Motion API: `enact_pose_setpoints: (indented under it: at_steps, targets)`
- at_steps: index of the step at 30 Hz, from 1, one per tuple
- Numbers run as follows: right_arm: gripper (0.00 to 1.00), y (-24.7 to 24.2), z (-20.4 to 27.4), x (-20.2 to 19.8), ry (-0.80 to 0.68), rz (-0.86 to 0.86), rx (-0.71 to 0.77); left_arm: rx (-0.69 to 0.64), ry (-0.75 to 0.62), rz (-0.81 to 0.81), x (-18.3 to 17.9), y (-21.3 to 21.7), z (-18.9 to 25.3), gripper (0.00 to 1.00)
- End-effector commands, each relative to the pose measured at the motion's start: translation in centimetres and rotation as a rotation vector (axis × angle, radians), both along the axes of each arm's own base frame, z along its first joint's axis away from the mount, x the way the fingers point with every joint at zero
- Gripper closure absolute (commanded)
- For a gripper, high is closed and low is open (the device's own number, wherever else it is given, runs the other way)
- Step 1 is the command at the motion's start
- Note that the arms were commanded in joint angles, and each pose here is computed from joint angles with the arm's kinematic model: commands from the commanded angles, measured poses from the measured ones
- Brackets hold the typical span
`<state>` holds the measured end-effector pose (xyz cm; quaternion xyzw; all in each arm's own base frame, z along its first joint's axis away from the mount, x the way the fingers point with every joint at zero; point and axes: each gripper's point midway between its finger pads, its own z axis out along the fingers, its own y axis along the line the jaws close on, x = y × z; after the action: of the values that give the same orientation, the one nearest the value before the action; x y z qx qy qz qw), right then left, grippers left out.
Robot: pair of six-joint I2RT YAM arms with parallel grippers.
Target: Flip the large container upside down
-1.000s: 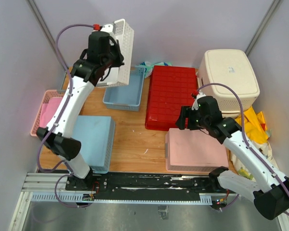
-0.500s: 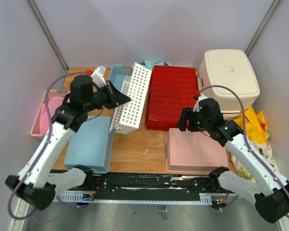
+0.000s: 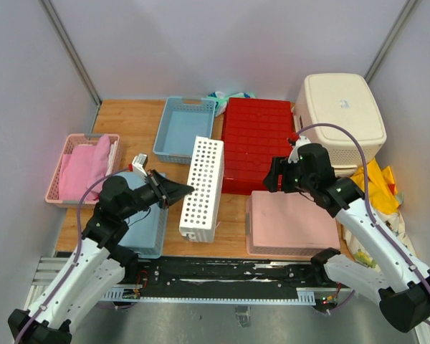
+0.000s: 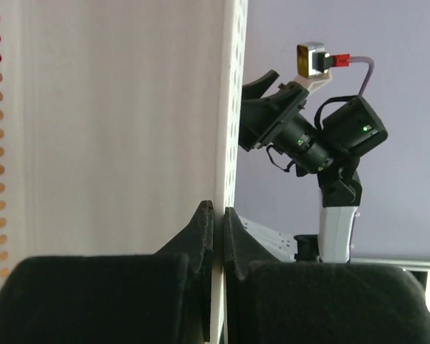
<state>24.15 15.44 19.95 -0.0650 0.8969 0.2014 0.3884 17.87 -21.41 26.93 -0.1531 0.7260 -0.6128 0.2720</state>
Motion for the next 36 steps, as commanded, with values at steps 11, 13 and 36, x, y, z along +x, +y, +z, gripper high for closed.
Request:
enact_pose_setpoints:
  at_steps: [11,13,36]
  targets:
    - [0.32,-0.2,0.6,0.1,-0.017,0.006,0.008,-0.182,0.117,0.241,-0.7,3.7,-2.4,1.00]
    - [0.32,-0.1,0.5,0.1,-0.014,0.011,0.012,-0.163,0.164,0.277,-0.6,4.2,-3.9,1.00]
    - [0.32,14.0,-0.8,-5.4,0.166,0.452,0.257,0.241,0.209,0.676,-0.8,12.5,-6.2,0.46]
